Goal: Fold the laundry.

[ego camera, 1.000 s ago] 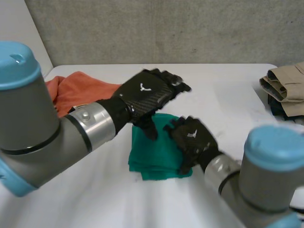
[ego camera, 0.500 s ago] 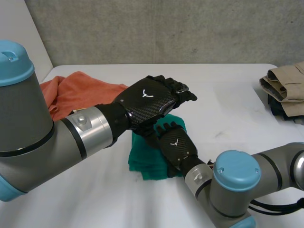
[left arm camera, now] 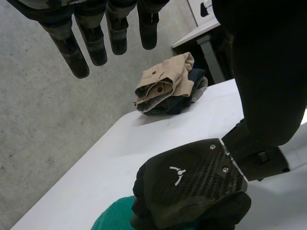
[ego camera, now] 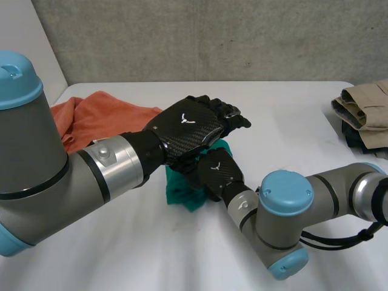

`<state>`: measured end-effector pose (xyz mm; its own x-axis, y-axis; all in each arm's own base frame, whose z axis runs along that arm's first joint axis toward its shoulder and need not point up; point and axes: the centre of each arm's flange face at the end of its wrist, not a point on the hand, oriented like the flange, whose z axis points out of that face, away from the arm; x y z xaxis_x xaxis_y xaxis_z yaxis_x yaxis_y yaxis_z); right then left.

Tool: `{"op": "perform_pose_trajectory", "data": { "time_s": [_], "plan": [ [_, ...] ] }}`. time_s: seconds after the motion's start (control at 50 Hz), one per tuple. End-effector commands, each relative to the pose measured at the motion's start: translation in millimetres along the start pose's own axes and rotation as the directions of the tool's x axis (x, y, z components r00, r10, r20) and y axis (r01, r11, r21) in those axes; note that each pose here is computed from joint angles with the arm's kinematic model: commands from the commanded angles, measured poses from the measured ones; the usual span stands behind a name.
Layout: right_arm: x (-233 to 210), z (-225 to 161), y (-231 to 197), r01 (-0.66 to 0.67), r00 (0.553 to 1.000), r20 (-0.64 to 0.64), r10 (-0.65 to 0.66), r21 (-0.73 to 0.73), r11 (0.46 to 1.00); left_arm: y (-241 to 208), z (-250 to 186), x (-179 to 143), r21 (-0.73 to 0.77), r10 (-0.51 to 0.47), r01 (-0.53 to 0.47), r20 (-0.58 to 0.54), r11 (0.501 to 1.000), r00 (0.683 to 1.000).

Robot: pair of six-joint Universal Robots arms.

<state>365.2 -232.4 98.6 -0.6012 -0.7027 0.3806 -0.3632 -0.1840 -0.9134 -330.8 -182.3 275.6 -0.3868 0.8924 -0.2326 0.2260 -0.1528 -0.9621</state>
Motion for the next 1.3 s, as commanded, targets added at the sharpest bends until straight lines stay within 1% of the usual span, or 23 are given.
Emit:
{"op": "perform_pose_trajectory", "data": {
  "time_s": [0.02,0.12,0.2,0.26,0.34,0.36,0.4,0.5,0.52,0.58,0.6,0.7,0.82,0.88,0.92,0.94,0.96,0.98,1.04,1.06,1.14,1.2,1.3],
  "plan": [
    [1,4,-1,0.004,1.0,0.006,-0.004,-0.011,1.0,0,0,-3,0.0,0.0,0.0,0.009,1.0,1.0],
    [22,0,-10,-0.003,1.0,-0.027,0.002,-0.019,1.0,-2,-2,-7,0.006,0.004,-0.004,0.022,1.0,1.0],
    [64,-1,-16,-0.002,0.994,-0.106,0.0,-0.014,1.0,-6,-5,-14,0.015,0.001,-0.002,0.045,1.0,0.999],
    [87,2,-15,0.017,0.993,-0.113,-0.015,0.012,1.0,-7,-7,-19,0.02,-0.01,0.008,0.059,1.0,0.998],
    [132,7,-13,0.084,0.987,-0.139,-0.076,0.052,0.995,-9,-8,-26,0.032,-0.019,0.017,0.079,0.999,0.997],
    [150,8,-15,0.124,0.981,-0.16,-0.112,0.068,0.99,-9,-8,-27,0.035,-0.022,0.019,0.085,0.999,0.996],
    [168,10,-23,0.162,0.973,-0.181,-0.142,0.101,0.981,-11,-10,-32,0.047,-0.028,0.024,0.099,0.999,0.995],
    [223,19,-58,0.259,0.944,-0.265,-0.198,0.223,0.94,-14,-11,-37,0.058,-0.043,0.037,0.113,0.998,0.993],
    [246,18,-72,0.281,0.933,-0.301,-0.198,0.261,0.924,-14,-11,-37,0.06,-0.044,0.038,0.113,0.998,0.993],
    [281,13,-91,0.292,0.921,-0.348,-0.176,0.317,0.902,-14,-11,-37,0.061,-0.043,0.037,0.114,0.997,0.993],
    [304,9,-103,0.29,0.917,-0.369,-0.151,0.36,0.887,-15,-11,-37,0.062,-0.043,0.036,0.114,0.997,0.993],
    [375,-10,-113,0.325,0.893,-0.435,-0.117,0.444,0.835,-15,-11,-37,0.065,-0.042,0.035,0.113,0.997,0.993],
    [437,-26,-78,0.369,0.869,-0.481,-0.113,0.482,0.795,-16,-11,-36,0.068,-0.039,0.032,0.111,0.997,0.993],
    [460,-38,-50,0.37,0.86,-0.5,-0.101,0.475,0.798,-17,-11,-37,0.071,-0.037,0.029,0.114,0.997,0.993],
    [467,-40,-33,0.351,0.864,-0.497,-0.085,0.472,0.809,-17,-11,-38,0.074,-0.035,0.026,0.118,0.997,0.992],
    [473,-43,-14,0.329,0.867,-0.494,-0.065,0.469,0.82,-17,-10,-39,0.074,-0.035,0.026,0.118,0.997,0.992],
    [475,-44,-6,0.322,0.867,-0.495,-0.059,0.465,0.824,-18,-10,-39,0.077,-0.031,0.022,0.119,0.997,0.992],
    [478,-46,16,0.298,0.869,-0.494,-0.043,0.451,0.842,-18,-10,-39,0.079,-0.03,0.021,0.118,0.997,0.993],
    [481,-52,55,0.255,0.873,-0.486,-0.025,0.414,0.874,-17,-9,-38,0.08,-0.029,0.02,0.118,0.997,0.993],
    [479,-56,82,0.222,0.882,-0.472,-0.015,0.386,0.896,-16,-9,-37,0.078,-0.031,0.022,0.116,0.997,0.993],
    [477,-74,141,0.18,0.888,-0.46,-0.021,0.304,0.935,-12,-10,-35,0.066,-0.038,0.031,0.112,0.997,0.993],
    [475,-89,164,0.165,0.889,-0.457,-0.028,0.262,0.951,-7,-10,-33,0.051,-0.046,0.041,0.111,0.998,0.993],
    [464,-98,175,0.15,0.906,-0.421,-0.037,0.239,0.959,-4,-10,-34,0.041,-0.049,0.044,0.124,0.998,0.991]
  ]
}}
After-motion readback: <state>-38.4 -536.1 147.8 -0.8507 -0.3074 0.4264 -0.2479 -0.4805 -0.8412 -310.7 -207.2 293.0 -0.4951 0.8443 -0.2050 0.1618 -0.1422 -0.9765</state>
